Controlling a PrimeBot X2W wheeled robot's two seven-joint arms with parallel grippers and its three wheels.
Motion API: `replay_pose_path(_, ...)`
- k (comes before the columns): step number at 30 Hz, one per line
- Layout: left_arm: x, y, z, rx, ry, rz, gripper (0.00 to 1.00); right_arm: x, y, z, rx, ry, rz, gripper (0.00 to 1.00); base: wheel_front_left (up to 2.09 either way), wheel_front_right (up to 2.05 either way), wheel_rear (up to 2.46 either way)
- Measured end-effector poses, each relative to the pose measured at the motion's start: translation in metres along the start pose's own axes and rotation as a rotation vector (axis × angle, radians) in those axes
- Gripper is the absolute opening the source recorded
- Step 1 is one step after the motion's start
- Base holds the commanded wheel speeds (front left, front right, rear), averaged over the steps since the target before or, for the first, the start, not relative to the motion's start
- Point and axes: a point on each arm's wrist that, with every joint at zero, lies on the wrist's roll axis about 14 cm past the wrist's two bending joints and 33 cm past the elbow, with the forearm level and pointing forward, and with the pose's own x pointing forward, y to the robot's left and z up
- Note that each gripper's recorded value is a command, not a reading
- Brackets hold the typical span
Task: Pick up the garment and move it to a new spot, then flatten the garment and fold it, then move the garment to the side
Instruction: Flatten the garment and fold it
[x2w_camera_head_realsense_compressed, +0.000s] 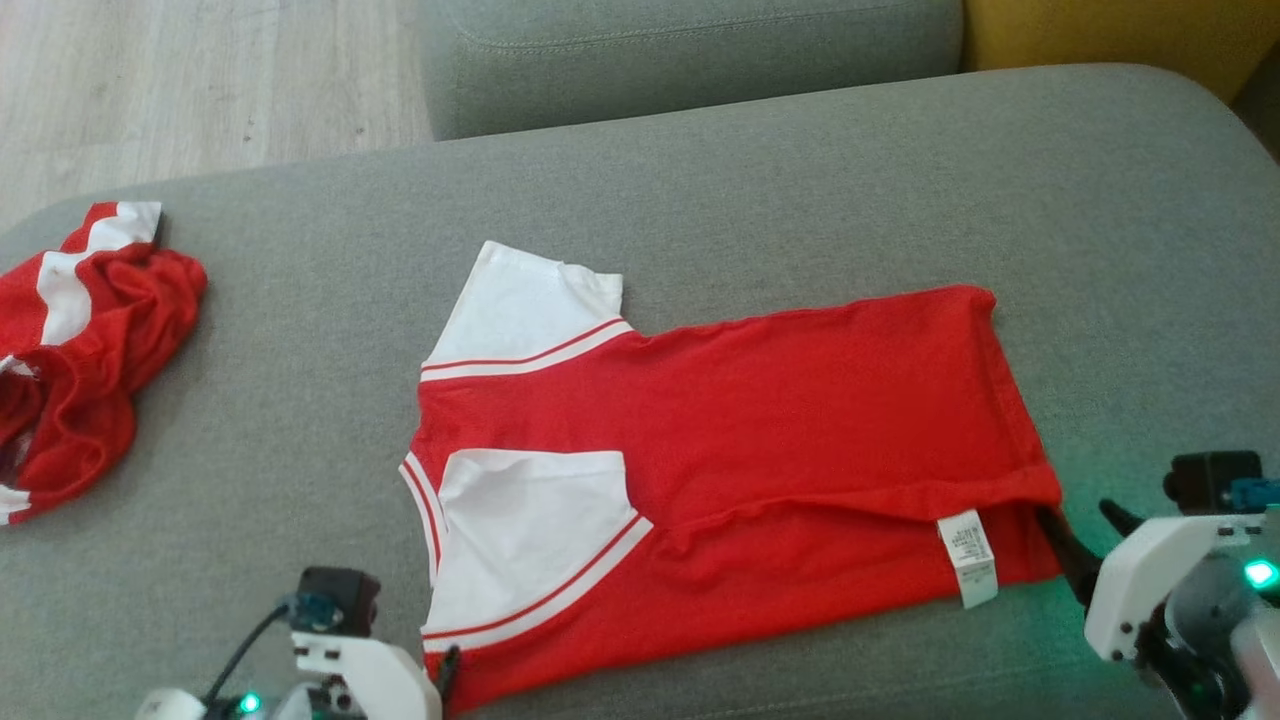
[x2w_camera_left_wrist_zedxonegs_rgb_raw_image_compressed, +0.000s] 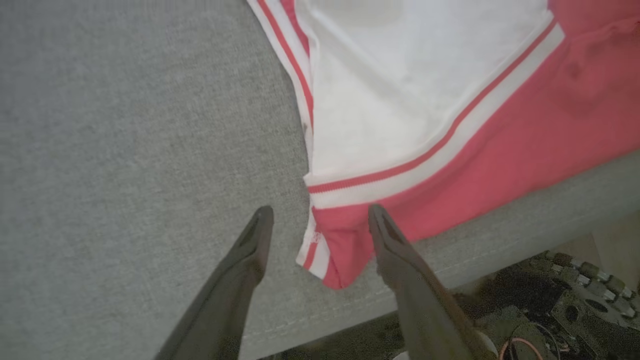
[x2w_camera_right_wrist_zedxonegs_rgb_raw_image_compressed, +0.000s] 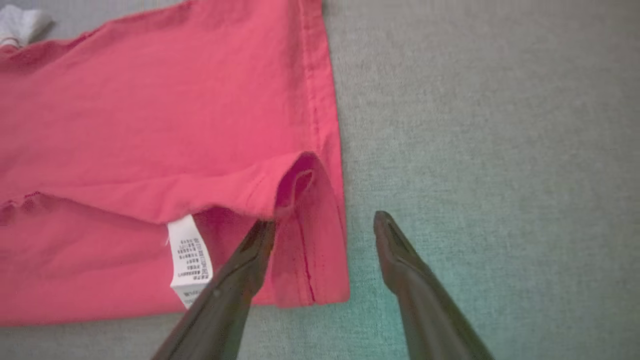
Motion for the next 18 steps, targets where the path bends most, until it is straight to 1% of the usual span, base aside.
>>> replay_pose_path(3, 0.0, 0.003, 0.02, 0.012, -0.064, 0.008, 1.0, -0.002, 0.004, 0.015, 0.001, -0.061, -0.004, 1.0, 0.0, 0.0, 0.0)
replay_pose_path(5, 0.001, 0.006, 0.045, 0.033, -0.138, 0.014, 1.0, -0.003, 0.008, 0.025, 0.015, -0.1, 0.004, 1.0, 0.0, 0.0, 0.0)
replay_pose_path(10, 0.009, 0.009, 0.116, 0.094, -0.288, 0.0, 1.0, -0.006, 0.006, 0.069, 0.036, -0.283, -0.015, 1.0, 0.0, 0.0, 0.0)
replay_pose_path(14, 0.028, 0.01, 0.153, 0.154, -0.306, -0.022, 1.0, 0.005, 0.011, 0.103, 0.057, -0.373, -0.005, 1.0, 0.0, 0.0, 0.0)
replay_pose_path(18, 0.056, 0.001, 0.186, 0.2, -0.297, -0.073, 1.0, 0.029, 0.016, 0.128, 0.073, -0.373, 0.018, 1.0, 0.0, 0.0, 0.0)
